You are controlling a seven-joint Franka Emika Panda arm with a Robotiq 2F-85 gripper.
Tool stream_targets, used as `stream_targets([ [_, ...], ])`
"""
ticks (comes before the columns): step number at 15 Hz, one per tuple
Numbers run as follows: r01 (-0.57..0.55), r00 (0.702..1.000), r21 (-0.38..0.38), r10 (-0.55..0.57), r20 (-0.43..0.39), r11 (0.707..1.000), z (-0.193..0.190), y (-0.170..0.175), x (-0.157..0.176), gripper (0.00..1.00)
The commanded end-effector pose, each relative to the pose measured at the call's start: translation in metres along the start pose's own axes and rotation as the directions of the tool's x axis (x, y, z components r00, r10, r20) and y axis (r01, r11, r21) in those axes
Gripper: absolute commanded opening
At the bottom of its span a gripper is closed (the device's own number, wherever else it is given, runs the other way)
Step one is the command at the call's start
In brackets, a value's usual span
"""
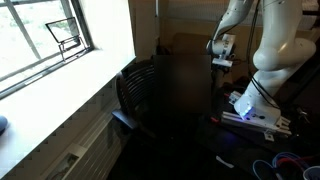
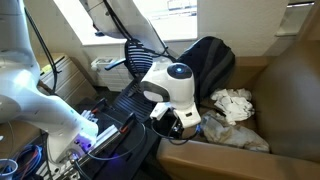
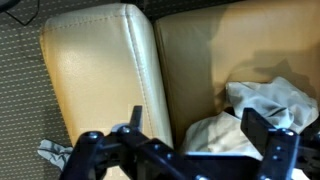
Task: Pick up the piece of clothing from the sofa and put it on the office chair
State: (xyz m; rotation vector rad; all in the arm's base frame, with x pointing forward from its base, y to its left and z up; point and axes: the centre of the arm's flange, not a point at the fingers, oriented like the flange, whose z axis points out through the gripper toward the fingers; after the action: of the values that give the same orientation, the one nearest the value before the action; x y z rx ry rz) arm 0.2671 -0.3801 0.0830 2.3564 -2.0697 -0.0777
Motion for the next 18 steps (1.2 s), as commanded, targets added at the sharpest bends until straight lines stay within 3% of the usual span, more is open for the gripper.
stream_targets([
  [1, -0.147, 0.987, 0.070, 0.151, -0.053, 0.987, -0.011, -0.010, 0.025, 1.00],
  [5, -0.330, 0.934, 0.157, 0.346, -0.092, 0.931, -0.045, -0.038, 0.115, 1.00],
  [7, -0.437, 0.892, 0.141, 0.448, -0.055, 0.888, -0.040, -0.056, 0.155, 1.00],
  [8, -0.434, 0.901, 0.083, 0.434, 0.019, 0.897, -0.028, -0.063, 0.157, 1.00],
  [9, -0.389, 0.916, 0.142, 0.399, -0.049, 0.910, -0.057, -0.039, 0.121, 1.00],
  [13, -0.441, 0.896, 0.098, 0.444, -0.008, 0.892, -0.029, -0.049, 0.129, 1.00],
  [14, -0.488, 0.870, 0.099, 0.492, -0.015, 0.867, -0.022, -0.056, 0.131, 1.00],
  [18, -0.688, 0.723, 0.053, 0.690, -0.047, 0.724, 0.021, -0.087, 0.141, 1.00],
])
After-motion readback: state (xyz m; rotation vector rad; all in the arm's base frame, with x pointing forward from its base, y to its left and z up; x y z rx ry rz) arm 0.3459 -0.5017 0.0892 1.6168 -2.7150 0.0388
